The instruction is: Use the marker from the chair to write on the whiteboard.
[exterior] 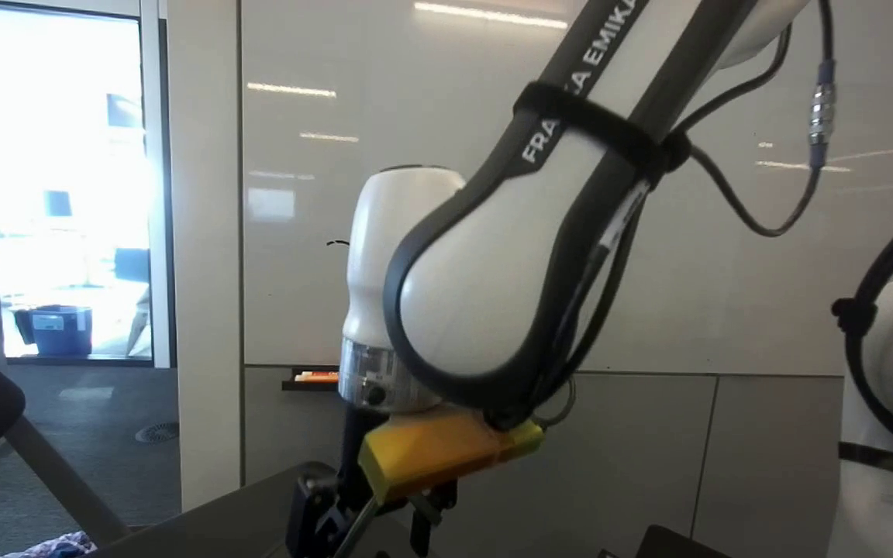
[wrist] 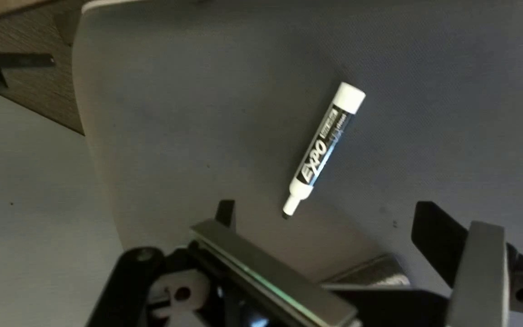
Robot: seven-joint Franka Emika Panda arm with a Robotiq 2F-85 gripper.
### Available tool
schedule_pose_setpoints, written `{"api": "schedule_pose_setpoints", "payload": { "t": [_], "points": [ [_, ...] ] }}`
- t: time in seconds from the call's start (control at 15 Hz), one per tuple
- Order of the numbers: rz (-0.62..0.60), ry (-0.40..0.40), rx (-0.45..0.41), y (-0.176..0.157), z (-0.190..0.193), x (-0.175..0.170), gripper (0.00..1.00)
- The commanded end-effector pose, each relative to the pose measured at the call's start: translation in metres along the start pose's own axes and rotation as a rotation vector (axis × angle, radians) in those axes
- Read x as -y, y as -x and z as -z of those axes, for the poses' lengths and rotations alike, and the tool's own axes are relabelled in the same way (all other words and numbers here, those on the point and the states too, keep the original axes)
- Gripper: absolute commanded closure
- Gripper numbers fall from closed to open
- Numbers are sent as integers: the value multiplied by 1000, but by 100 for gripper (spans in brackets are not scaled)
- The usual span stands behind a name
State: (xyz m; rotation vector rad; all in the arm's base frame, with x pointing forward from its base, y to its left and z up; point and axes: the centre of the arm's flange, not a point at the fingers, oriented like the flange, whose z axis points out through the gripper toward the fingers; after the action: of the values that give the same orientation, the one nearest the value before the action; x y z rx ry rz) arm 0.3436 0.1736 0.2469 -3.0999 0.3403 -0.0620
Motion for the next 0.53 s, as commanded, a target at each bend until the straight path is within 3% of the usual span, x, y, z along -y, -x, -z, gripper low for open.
{"api": "schedule_pose_setpoints", "payload": {
  "t": [0.0,0.2,0.47],
  "points": [
    [-88,102,21,4,-52,11,0],
    [-113,114,70,5,-75,9,0],
    [-106,63,127,2,-93,20,0]
  ]
}}
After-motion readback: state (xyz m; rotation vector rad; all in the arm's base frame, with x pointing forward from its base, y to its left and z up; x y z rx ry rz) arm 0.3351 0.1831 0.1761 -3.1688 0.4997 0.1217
